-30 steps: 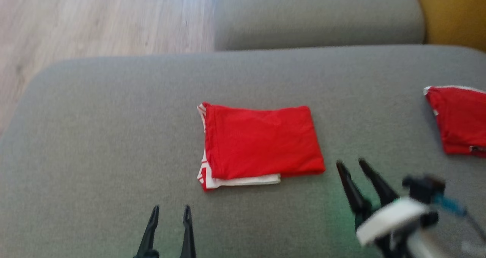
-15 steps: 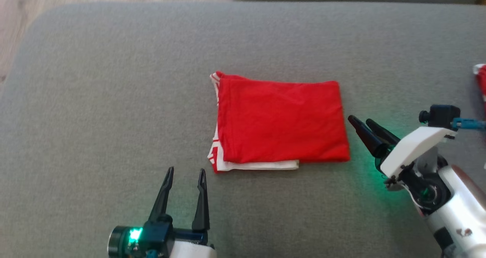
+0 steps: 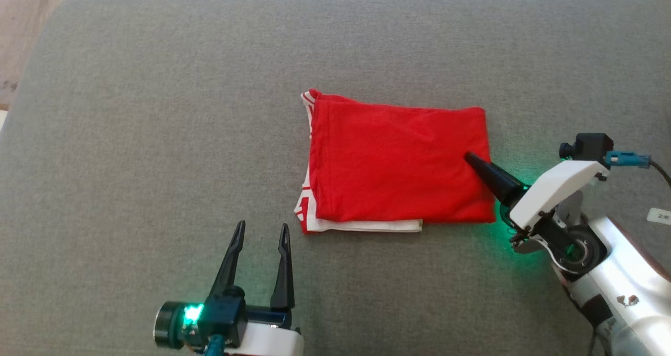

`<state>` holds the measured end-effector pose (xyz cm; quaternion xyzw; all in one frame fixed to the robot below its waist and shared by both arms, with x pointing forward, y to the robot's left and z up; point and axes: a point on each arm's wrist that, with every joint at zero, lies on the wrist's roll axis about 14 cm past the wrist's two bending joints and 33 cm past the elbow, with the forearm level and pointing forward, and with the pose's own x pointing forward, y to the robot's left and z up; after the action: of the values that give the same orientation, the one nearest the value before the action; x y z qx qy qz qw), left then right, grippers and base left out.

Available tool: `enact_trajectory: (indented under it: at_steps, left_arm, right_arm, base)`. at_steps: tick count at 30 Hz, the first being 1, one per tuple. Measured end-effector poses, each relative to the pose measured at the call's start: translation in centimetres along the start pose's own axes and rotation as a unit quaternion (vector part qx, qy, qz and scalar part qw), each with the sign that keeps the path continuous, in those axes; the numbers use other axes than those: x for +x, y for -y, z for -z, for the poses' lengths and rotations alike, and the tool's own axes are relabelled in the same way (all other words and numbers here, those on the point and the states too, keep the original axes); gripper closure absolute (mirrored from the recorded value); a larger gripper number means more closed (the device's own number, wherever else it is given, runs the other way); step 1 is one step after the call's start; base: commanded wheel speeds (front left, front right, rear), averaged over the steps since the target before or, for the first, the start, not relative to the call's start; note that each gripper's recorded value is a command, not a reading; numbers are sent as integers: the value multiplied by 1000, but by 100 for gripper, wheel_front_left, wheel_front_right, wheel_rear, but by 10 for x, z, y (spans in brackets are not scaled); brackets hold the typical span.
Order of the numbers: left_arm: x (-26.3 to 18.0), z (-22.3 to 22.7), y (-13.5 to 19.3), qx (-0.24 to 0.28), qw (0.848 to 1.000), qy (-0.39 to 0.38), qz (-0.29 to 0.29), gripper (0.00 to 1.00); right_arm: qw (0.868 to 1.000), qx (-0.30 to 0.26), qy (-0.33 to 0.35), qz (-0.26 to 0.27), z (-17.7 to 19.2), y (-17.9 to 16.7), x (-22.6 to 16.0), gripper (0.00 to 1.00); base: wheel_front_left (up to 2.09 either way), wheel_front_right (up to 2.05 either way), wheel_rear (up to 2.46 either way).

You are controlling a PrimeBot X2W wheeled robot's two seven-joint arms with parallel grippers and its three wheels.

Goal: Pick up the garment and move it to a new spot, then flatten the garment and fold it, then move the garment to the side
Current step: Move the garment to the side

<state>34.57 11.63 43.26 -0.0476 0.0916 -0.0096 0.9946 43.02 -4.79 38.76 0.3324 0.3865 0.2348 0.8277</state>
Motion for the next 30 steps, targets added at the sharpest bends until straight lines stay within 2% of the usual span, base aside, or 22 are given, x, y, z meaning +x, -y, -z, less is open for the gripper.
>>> enact_trajectory:
  at_steps: [6, 11, 14, 21, 30]
  left_arm:
    - [3, -2, 7, 0, 1000, 3, 12, 0]
    - [9, 1, 22, 2, 999, 0, 38, 0]
    - [15, 3, 34, 4, 998, -3, 60, 0]
    - [40, 1, 59, 9, 995, 5, 104, 0]
    - [63, 13, 74, 10, 991, -7, 130, 0]
  right_arm:
    - [1000, -11, 10, 1, -4, 2, -12, 100]
    - [997, -45, 35, 46, -26, 34, -44, 100]
    - [993, -71, 57, 78, -52, 54, -66, 100]
    - [971, -126, 123, 159, -131, 93, -132, 100]
    - [941, -172, 138, 255, -190, 132, -198, 100]
  base:
    - [0, 0, 0]
    - [0, 0, 0]
    - [0, 0, 0]
    - [0, 0, 0]
    - [0, 0, 0]
